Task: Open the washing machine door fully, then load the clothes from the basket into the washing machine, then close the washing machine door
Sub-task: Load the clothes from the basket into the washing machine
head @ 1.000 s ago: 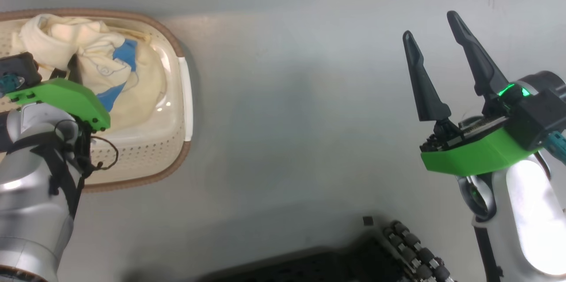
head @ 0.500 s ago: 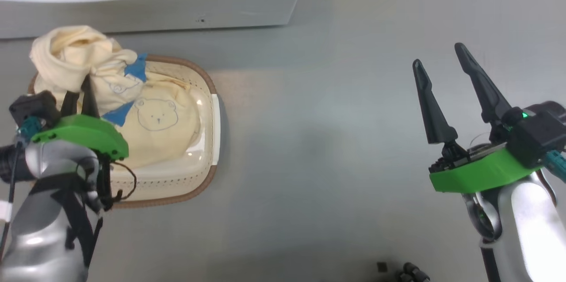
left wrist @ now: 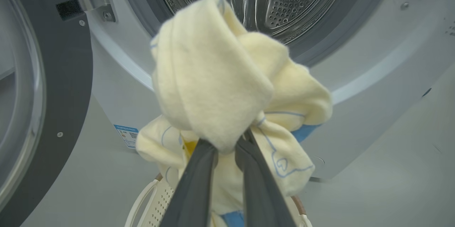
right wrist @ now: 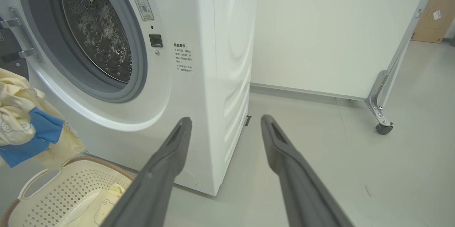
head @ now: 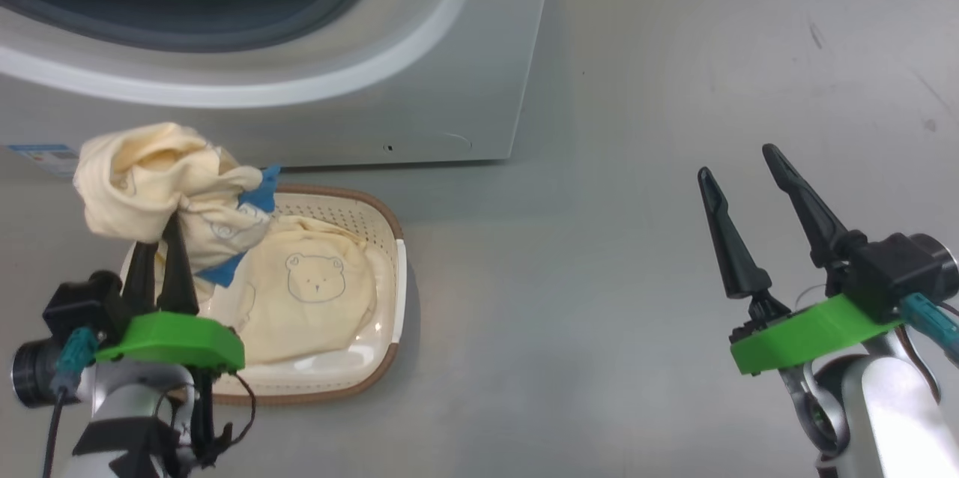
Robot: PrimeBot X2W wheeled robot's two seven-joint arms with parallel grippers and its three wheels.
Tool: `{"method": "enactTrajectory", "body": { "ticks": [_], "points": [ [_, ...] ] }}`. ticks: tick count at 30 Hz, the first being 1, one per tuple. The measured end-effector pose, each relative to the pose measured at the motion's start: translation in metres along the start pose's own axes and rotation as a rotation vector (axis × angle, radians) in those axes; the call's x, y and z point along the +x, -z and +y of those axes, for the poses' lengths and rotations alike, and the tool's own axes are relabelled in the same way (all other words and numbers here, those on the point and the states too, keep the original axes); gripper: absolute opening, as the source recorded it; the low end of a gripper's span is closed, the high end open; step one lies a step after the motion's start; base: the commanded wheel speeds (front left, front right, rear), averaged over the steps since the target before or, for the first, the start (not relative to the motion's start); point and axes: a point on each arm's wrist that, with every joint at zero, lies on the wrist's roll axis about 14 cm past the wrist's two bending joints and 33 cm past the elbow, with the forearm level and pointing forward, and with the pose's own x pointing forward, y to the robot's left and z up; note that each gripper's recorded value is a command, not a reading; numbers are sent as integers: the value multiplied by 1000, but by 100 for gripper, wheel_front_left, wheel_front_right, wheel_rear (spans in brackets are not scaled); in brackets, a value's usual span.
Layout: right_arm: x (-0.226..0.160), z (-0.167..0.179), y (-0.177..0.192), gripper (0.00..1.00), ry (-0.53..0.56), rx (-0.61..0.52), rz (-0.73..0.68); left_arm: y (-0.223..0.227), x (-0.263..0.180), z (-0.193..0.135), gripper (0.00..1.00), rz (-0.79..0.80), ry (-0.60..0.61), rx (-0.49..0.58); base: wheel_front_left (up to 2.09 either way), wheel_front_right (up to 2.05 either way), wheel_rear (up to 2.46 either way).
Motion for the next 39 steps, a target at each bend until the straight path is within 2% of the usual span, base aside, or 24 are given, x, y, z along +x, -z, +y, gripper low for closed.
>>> {"method": "enactTrajectory", "body": {
  "ticks": [9, 21, 39],
  "points": [
    [-28, 5, -27, 100, -4, -10, -37, -40, -58, -6, 0, -100, -1, 19, 0, 0, 0],
    [-51, 12, -43, 100, -13, 0, -63, -66, -99, -4, 0, -152, -23, 24, 0, 0, 0],
    [-66, 7, -49, 100, 5, 4, -69, -78, -112, -22, 0, -175, 20, 17, 0, 0, 0]
  ]
}}
